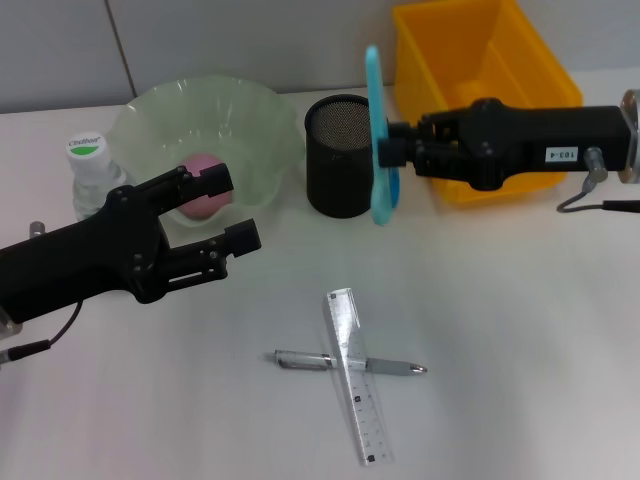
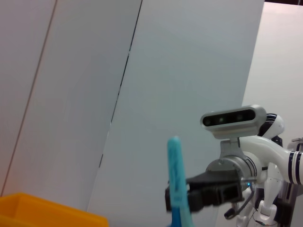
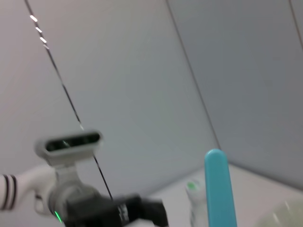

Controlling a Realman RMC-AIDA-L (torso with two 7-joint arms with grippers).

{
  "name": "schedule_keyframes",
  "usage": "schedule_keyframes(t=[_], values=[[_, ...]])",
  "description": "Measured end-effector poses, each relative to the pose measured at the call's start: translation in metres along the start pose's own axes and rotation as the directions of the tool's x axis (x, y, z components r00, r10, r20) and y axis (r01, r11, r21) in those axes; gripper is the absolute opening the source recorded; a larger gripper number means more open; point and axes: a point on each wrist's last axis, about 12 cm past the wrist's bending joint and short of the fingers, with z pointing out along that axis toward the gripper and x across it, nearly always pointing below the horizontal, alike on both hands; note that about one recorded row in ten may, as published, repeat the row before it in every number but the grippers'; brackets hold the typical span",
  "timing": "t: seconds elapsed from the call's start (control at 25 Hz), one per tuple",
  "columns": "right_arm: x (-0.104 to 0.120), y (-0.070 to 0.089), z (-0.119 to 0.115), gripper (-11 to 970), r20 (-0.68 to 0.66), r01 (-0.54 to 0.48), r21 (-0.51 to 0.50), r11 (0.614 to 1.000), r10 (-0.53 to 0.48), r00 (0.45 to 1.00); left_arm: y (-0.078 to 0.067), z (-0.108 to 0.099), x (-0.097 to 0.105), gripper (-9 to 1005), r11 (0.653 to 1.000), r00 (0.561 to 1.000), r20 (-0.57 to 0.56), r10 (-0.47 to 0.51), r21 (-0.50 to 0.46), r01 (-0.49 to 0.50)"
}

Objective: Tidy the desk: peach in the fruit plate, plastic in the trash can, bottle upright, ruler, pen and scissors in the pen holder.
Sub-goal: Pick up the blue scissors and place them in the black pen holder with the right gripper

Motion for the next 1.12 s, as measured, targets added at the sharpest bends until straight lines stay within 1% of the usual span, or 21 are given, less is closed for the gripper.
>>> schedule_keyframes(t=[0.08,0.12,0.2,0.32,0.36,0.4,0.44,0.48,0.52,0.56,0.6,0.72,0.76,0.8,0.84,0.88,0.92,0.96,1.0,1.08,1.12], values=[[0.001,-0.002,0.003,224,0.063,0.020,-0.023,1.000,-0.019,0.998,0.001,-0.001,0.000,834,1.000,1.000,-0.006,-0.013,-0.003,0.013],[0.001,-0.002,0.003,224,0.063,0.020,-0.023,1.000,-0.019,0.998,0.001,-0.001,0.000,834,1.000,1.000,-0.006,-0.013,-0.003,0.013],[0.002,-0.005,0.001,224,0.174,0.059,-0.004,0.998,-0.057,0.983,0.001,-0.003,0.001,834,1.000,1.000,-0.007,-0.021,-0.010,0.021],[0.001,-0.006,0.001,224,0.182,0.072,0.008,0.997,-0.073,0.981,0.000,-0.004,0.002,834,1.000,1.000,-0.006,-0.024,-0.016,0.024],[-0.001,-0.009,0.000,224,0.182,0.091,0.038,0.995,-0.097,0.979,0.000,-0.005,0.002,834,0.999,1.000,-0.006,-0.027,-0.019,0.026],[-0.001,-0.009,0.000,224,0.182,0.091,0.038,0.995,-0.097,0.979,0.000,-0.005,0.002,834,0.999,1.000,-0.006,-0.027,-0.019,0.026],[-0.002,-0.011,-0.001,224,0.180,0.105,0.070,0.992,-0.116,0.977,0.000,-0.005,0.003,833,0.999,1.000,-0.006,-0.027,-0.019,0.027],[-0.002,-0.011,-0.001,224,0.180,0.105,0.070,0.992,-0.116,0.977,-0.001,-0.005,0.003,833,0.999,1.000,-0.006,-0.028,-0.020,0.028],[-0.003,-0.013,-0.001,223,0.175,0.115,0.092,0.989,-0.130,0.976,-0.001,-0.005,0.004,833,0.999,1.000,-0.005,-0.030,-0.020,0.030],[-0.003,-0.017,-0.003,223,0.160,0.149,0.144,0.978,-0.172,0.972,-0.001,-0.004,0.005,833,0.999,0.999,-0.003,-0.036,-0.021,0.036],[-0.003,-0.017,-0.003,223,0.160,0.149,0.144,0.978,-0.172,0.972,-0.001,-0.004,0.005,833,0.999,0.999,-0.003,-0.036,-0.021,0.036],[-0.004,-0.019,-0.009,223,0.126,0.233,0.208,0.950,-0.262,0.957,-0.002,-0.005,0.007,833,0.999,0.999,0.003,-0.041,-0.024,0.041],[-0.008,-0.020,-0.015,223,0.094,0.311,0.248,0.918,-0.342,0.935,-0.002,-0.004,0.007,833,0.999,0.999,0.003,-0.041,-0.026,0.041],[-0.008,-0.020,-0.015,223,0.094,0.311,0.248,0.918,-0.342,0.935,-0.002,-0.004,0.007,833,0.999,0.999,0.003,-0.041,-0.026,0.041],[-0.014,-0.021,-0.020,223,0.056,0.388,0.287,0.876,-0.420,0.906,-0.002,-0.004,0.007,833,0.999,0.999,0.002,-0.041,-0.026,0.041],[-0.014,-0.021,-0.020,223,0.056,0.388,0.287,0.876,-0.420,0.906,-0.002,-0.004,0.008,833,0.999,0.999,0.001,-0.040,-0.027,0.040],[-0.017,-0.022,-0.023,223,0.029,0.436,0.313,0.844,-0.467,0.884,-0.002,-0.004,0.008,833,0.999,0.999,0.001,-0.038,-0.030,0.038],[-0.022,-0.023,-0.026,223,-0.023,0.523,0.355,0.775,-0.552,0.833,-0.002,-0.005,0.009,833,0.999,1.000,0.001,-0.031,-0.035,0.031],[-0.022,-0.023,-0.026,223,-0.023,0.523,0.355,0.775,-0.552,0.833,-0.002,-0.005,0.009,833,0.999,1.000,0.001,-0.031,-0.035,0.031],[-0.026,-0.023,-0.029,223,-0.092,0.623,0.386,0.680,-0.644,0.760,-0.002,-0.006,0.011,832,0.999,1.000,-0.002,-0.020,-0.046,0.020],[-0.028,-0.023,-0.030,223,-0.122,0.661,0.394,0.639,-0.676,0.727,-0.002,-0.007,0.012,832,0.999,1.000,-0.003,-0.016,-0.051,0.016]])
